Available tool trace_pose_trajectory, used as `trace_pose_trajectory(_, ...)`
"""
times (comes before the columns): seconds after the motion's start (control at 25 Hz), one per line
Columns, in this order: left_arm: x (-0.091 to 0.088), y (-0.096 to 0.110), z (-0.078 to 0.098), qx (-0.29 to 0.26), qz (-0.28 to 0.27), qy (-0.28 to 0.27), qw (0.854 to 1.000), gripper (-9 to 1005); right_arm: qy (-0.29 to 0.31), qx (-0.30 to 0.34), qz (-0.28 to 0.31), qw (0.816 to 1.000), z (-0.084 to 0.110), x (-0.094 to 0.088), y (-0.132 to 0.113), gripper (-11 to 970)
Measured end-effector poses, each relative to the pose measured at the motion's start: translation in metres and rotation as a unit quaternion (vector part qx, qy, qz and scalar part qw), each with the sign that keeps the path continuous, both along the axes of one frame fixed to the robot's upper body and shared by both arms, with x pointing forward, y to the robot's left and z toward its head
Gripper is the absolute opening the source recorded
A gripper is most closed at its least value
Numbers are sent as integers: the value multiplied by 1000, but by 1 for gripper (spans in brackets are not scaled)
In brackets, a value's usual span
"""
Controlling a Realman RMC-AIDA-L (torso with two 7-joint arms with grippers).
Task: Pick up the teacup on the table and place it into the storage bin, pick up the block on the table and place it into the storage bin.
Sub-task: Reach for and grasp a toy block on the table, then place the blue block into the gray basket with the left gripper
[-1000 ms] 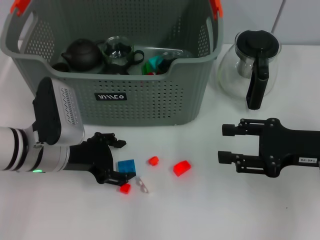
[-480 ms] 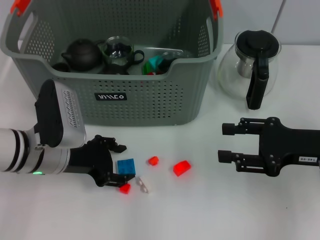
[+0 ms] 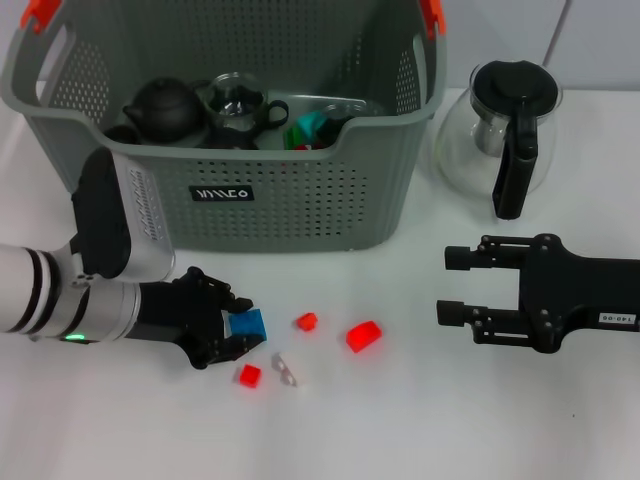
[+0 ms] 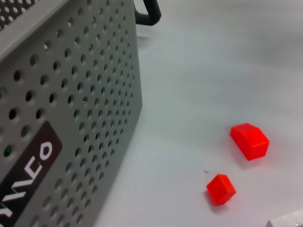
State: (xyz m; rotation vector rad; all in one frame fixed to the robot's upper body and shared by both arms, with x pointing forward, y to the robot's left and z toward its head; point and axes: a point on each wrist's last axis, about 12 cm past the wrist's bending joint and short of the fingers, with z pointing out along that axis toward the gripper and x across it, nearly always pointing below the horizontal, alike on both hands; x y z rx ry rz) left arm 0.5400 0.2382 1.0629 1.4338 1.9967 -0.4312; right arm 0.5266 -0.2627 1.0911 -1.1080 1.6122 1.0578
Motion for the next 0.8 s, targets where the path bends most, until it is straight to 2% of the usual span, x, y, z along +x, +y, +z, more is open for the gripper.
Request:
trace_pose_trajectory(0.12,0,0,2,0,0,6,1000,395,0,0,0,1000,0,0,0,688)
trace_pose_trajectory(0.24,0,1,7,-4,0,7,1000,394,0,0,1,1000,0,0,0,688)
trace_pose_trajectory(0.32,0,4,14,-18,2,7,1000,394,0,0,0,1000,0,0,0,687)
trace_pose_trajectory(0.36,-2,10,27,-49,0,13,999,394,0,0,0,1000,0,0,0,687)
trace_pose_trajectory(0.4,-2,10,27,-49,0,13,999,393,0,0,0,1000,0,0,-1,687)
trace_pose_trajectory(0.44,-3,14,34,-69,-1,15,998,393,0,0,0,1000,0,0,-1,687)
trace_pose_trajectory(0.52,-7,25,58,-136,-17,15,990,393,0,0,0,1000,0,0,-1,687)
trace_pose_trajectory(0.56,-7,28,64,-154,-22,13,988,392,-1,0,1,1000,1,0,-1,687)
trace_pose_trajectory(0.6,-9,34,80,-194,-37,7,980,392,-1,0,1,1000,1,0,-1,687)
trace_pose_trajectory(0.64,-10,38,88,-215,-44,2,976,392,-1,0,1,1000,1,0,-1,688)
trace_pose_trajectory(0.68,-11,48,110,-264,-63,-15,962,392,-1,0,2,1000,1,0,-1,688)
trace_pose_trajectory(0.8,-5,57,145,-304,-70,-49,949,391,-2,0,2,1000,2,1,0,688)
